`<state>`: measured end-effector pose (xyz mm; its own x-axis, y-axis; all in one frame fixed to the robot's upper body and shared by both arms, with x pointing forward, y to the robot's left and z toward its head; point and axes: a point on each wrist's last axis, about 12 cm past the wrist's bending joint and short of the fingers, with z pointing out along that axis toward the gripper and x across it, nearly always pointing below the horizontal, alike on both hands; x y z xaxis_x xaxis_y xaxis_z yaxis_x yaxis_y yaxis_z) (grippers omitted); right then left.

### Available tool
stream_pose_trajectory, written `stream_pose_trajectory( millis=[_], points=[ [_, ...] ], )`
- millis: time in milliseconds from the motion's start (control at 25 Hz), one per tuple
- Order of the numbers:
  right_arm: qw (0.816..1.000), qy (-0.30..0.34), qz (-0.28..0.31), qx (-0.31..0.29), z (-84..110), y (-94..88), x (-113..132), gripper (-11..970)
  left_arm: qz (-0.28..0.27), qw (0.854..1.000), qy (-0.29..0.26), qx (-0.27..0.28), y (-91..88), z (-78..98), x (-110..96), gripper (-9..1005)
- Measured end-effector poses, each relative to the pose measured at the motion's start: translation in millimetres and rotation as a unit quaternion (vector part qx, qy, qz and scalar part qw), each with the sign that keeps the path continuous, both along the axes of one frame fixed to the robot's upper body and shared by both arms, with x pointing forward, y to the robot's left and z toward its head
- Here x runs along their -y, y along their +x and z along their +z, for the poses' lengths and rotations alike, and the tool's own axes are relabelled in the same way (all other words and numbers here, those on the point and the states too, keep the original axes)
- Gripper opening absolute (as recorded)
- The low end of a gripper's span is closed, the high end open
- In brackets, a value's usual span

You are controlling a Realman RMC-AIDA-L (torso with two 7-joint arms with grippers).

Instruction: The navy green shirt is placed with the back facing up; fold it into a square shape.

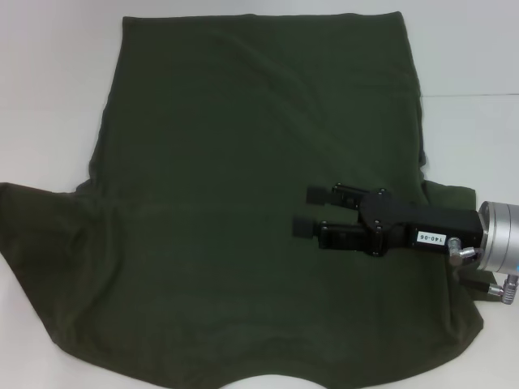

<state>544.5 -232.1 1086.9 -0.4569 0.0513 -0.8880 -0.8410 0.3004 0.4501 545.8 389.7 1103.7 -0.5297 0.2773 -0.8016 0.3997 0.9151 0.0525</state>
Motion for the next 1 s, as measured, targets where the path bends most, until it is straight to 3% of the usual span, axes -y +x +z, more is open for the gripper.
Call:
stream_pose_trajectory(
  millis=[560,1000],
  points=[
    [1.000,0.000,0.002,0.000,-0.1,-0.3,0,909,-0.013,0.999,0.028,0.013,9.9,9.7,3,1],
    [1.000,-0.001,0.001,-0.001,-0.8,-1.1,0,909,-0.094,0.994,-0.028,-0.047,-1.4,17.3,28,1]
  ],
)
